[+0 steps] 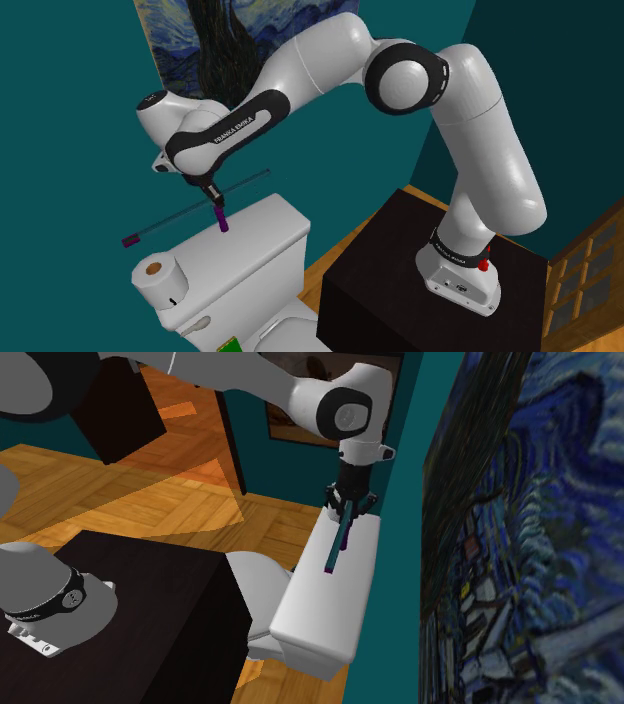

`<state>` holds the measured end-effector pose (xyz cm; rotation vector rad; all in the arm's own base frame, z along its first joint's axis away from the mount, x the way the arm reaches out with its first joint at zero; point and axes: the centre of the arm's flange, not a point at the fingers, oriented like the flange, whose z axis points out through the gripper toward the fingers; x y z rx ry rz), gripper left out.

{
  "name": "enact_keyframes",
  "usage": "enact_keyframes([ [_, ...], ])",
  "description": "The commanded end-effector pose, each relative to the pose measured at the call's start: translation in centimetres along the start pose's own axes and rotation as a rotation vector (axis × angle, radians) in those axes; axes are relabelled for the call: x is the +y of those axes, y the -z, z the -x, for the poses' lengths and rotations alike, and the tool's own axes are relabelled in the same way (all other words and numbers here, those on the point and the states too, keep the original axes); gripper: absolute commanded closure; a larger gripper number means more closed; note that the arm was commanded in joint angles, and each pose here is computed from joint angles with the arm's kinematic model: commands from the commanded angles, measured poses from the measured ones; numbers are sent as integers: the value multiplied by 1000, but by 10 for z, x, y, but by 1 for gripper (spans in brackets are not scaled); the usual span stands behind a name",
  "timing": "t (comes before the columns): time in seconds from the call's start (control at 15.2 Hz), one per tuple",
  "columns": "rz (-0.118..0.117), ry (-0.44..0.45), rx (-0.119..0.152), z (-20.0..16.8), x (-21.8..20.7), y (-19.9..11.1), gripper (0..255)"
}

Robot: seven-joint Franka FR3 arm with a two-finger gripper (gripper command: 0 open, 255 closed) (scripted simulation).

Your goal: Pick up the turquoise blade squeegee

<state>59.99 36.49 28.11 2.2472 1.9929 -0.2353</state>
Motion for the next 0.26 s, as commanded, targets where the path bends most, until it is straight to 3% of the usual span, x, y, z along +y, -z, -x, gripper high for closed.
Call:
enact_keyframes([
  [0.0, 0, 0, 0, 2, -1, 11, 255],
  [0.2, 0, 0, 0, 4, -1, 17, 255],
])
